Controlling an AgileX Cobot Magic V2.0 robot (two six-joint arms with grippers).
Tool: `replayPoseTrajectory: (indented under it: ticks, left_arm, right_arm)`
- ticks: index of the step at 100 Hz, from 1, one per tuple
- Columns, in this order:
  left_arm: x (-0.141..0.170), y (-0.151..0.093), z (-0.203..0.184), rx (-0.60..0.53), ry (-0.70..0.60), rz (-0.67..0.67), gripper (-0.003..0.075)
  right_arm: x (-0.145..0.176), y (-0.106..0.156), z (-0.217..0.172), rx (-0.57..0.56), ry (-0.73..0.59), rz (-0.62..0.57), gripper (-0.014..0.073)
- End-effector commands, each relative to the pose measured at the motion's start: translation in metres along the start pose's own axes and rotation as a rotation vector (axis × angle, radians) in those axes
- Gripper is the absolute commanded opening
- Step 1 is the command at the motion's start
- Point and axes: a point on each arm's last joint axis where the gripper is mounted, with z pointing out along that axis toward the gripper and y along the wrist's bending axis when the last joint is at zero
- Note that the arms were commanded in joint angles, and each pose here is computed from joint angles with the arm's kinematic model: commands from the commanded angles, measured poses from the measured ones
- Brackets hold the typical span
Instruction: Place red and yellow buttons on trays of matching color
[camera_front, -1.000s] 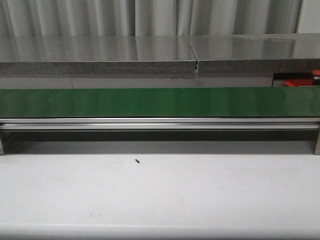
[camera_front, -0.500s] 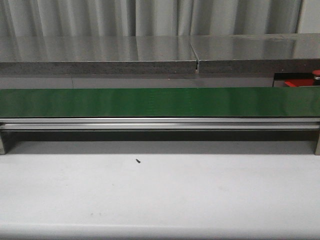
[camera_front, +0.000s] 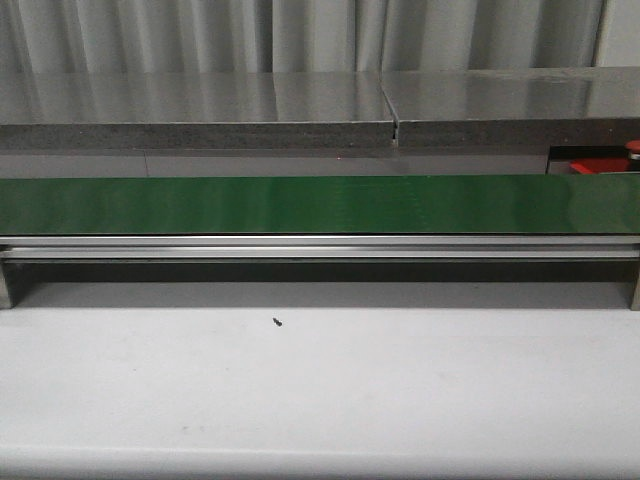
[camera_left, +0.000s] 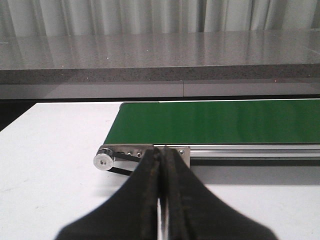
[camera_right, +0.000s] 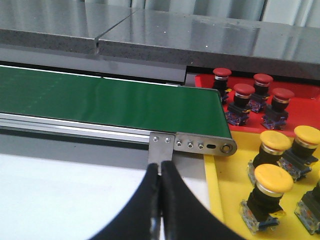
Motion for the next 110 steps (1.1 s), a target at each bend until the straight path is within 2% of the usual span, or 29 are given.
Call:
replayPoseTrajectory:
  ticks: [1,39,53,110]
  left_arm:
    - [-0.0072,-0.0007,-0.0028,0.011,-0.115,-0.005,-0.0019]
    - [-0.0072,-0.0007,-0.0028,0.010,-0.115,-0.001,-0.0019]
    - [-0.0072,-0.0005,-0.0028,0.005,-0.115,0.052,-0.0019]
    - [-0.0072,-0.0007,-0.0028,0.009,-0.115,0.013,-0.0019]
  right_arm:
    - [-0.0082,0.0005,-0.0017,-0.006,-0.100,-0.007,-0.0117]
    - [-0.0082,0.0005,-0.0017,-0.006,-0.100,-0.007,-0.0117]
    - [-0.0082,0.0005,-0.0017,-0.006,-0.100,-0.007,-0.0117]
    - [-0.0082,0.0005,-0.0017,-0.006,-0.100,-0.007,-0.0117]
